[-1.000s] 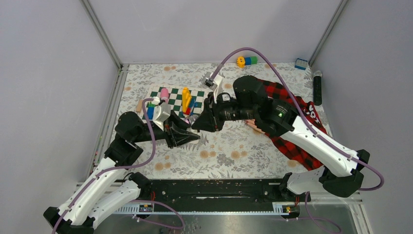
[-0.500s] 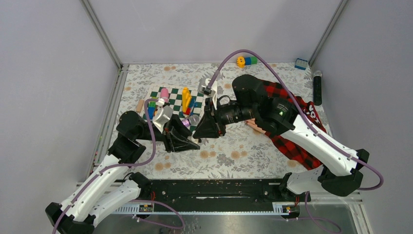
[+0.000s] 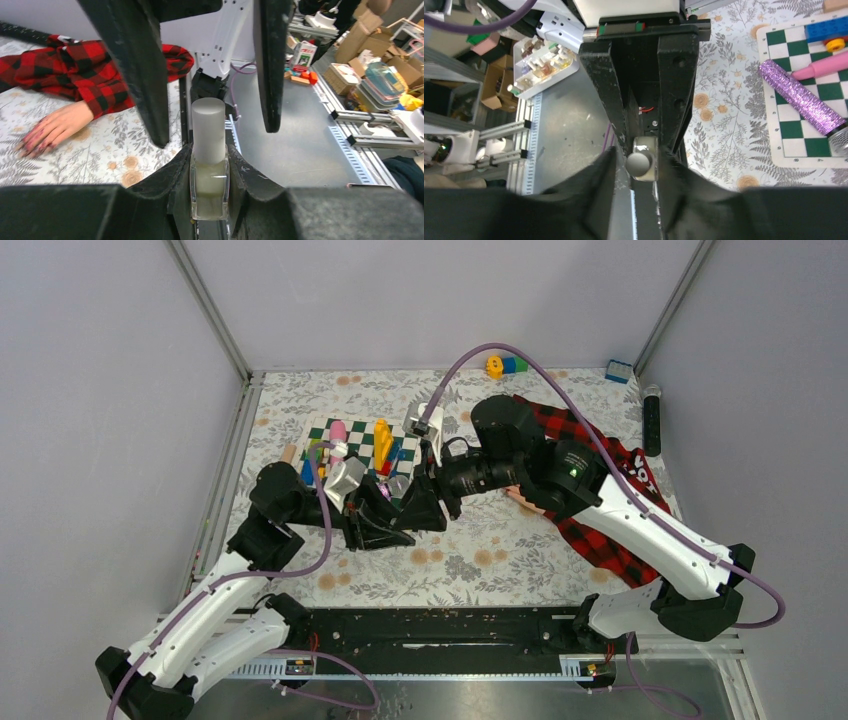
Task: Paint the nails
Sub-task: Unscrew the nail polish bottle.
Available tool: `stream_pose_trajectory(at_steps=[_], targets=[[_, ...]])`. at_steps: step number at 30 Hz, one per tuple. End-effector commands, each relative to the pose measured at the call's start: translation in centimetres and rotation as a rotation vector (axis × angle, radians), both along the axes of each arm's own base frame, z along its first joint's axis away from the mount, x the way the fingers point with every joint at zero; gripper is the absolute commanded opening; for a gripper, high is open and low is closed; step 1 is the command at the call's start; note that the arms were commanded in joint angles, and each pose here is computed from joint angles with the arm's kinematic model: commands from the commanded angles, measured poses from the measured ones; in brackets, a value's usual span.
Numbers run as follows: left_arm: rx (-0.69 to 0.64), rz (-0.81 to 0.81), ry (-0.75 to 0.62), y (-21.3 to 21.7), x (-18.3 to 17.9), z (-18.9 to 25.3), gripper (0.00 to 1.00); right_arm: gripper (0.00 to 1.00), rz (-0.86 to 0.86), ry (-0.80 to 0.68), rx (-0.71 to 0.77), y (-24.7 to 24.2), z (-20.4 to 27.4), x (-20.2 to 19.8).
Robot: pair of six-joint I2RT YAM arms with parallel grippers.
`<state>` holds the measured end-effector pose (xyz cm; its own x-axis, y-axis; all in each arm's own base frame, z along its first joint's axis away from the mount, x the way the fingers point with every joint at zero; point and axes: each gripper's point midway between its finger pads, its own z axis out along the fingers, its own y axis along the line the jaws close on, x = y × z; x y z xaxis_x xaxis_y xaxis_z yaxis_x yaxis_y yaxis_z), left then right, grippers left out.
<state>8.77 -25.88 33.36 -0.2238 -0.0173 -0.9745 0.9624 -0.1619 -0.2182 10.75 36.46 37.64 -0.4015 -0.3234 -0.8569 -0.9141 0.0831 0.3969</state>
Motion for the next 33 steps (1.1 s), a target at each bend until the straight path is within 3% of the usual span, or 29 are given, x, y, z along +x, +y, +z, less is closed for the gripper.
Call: stream_pose_trajectory(at_steps=[1,7,13,18,29,33], targets=[[-0.020,0.120,-0.129,0.1,1.8,1.3,0.00,0.63,-0.109,-0.046,0.027,-0.1,0.9,1.4],[-0.011,0.318,-0.140,0.7,4.6,1.2,0.00,0.71,-0.385,-0.042,0.066,-2.3,0.4,4.3],[0.012,0.461,-0.112,1.7,6.3,0.7,0.00,0.64,-0.657,0.079,0.176,-4.3,-0.5,6.7],[0.024,0.511,-0.099,1.8,7.1,0.3,0.00,0.55,-0.652,0.200,0.311,-3.5,0.7,5.9],[0.163,0.706,-0.097,3.1,10.5,-2.1,0.00,0.56,-0.635,0.141,0.229,-2.1,-0.4,5.9],[0.182,0.727,-0.107,3.3,10.8,-2.6,0.00,0.51,-0.652,0.134,0.214,-1.5,-1.0,6.7]])
